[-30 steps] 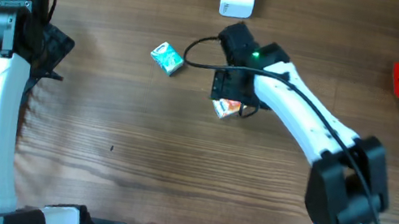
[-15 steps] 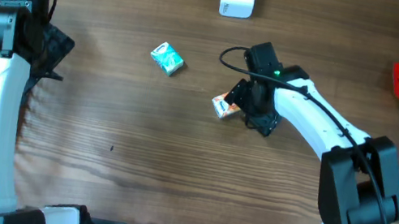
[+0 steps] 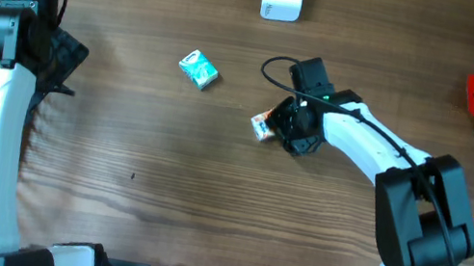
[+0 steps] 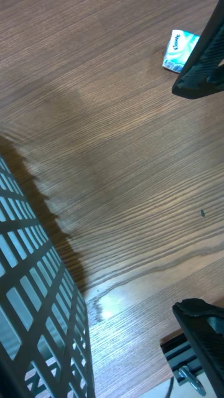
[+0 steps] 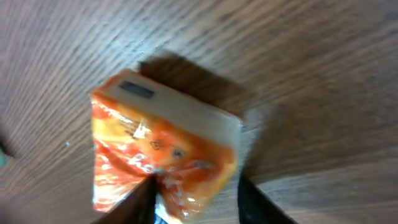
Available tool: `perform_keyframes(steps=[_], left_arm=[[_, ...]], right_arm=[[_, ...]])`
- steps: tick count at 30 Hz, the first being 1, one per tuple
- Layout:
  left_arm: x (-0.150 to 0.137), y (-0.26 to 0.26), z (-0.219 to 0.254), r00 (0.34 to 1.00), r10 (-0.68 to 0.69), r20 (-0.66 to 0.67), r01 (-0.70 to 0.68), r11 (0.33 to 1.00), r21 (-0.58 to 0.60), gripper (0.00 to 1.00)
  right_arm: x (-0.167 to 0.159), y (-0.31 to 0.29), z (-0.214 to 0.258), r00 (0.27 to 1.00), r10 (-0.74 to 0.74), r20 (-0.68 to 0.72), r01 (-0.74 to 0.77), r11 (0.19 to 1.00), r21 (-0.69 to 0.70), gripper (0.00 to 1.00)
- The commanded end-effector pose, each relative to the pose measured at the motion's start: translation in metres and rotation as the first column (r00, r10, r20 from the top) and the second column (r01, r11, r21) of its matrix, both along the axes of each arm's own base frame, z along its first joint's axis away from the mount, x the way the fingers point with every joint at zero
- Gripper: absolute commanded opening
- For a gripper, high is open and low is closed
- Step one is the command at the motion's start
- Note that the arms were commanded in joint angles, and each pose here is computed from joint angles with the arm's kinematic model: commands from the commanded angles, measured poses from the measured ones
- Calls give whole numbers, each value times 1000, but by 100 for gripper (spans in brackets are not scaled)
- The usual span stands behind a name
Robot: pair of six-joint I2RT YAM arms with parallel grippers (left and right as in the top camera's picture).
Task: Scan the item barcode
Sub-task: 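Lift the orange tissue pack and hold it up to the scanner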
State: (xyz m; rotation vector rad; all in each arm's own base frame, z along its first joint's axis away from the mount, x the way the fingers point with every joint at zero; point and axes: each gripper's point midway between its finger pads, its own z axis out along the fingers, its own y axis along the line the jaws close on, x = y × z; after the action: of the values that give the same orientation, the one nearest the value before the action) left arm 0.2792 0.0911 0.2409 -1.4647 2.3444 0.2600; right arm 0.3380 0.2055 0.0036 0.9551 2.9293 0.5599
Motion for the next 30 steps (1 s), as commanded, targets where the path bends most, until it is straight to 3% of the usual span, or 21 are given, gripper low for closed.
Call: perform_keyframes(steps=[1,3,8,10,14,17,20,22,23,26,30], left_arm=[[-1,2,-1,1000,15,-4,-15,1000,3,100],[-1,2,-1,1000,15,-4,-15,1000,3,100],[-1,2,-1,1000,15,-4,-15,1000,3,100],[-1,2,-1,1000,15,-4,-15,1000,3,100],[-1,2,-1,1000,15,-4,-15,1000,3,100],[-1,2,-1,1000,15,-4,-15,1000,3,100],[-1,2,-1,1000,15,-4,-15,1000,3,100],[-1,2,-1,1000,15,-4,-15,1000,3,100],[-1,2,-1,1000,15,-4,-15,1000,3,100],[-1,2,-1,1000,15,-4,-15,1000,3,100],[-1,2,-1,1000,15,-4,-15,1000,3,100]], right_arm=[[-15,-8,-22,998,2,-67,-5,999,-41,29],[-14,-8,-22,998,26,-59,-28,999,-42,20],[-11,-20,-19,997,61,-47,-63,997,-50,17],[-10,-26,-15,995,87,-40,-89,995,-42,4],[0,-24,6,973,223,50,-225,973,41,4],[9,-15,40,913,350,208,-385,908,167,4],[11,3,80,853,373,366,-500,785,365,4],[11,16,109,777,374,507,-608,655,448,4],[9,20,120,735,374,566,-658,596,460,4],[-10,34,171,509,292,810,-853,295,430,4],[-23,33,206,424,182,887,-905,112,409,4]])
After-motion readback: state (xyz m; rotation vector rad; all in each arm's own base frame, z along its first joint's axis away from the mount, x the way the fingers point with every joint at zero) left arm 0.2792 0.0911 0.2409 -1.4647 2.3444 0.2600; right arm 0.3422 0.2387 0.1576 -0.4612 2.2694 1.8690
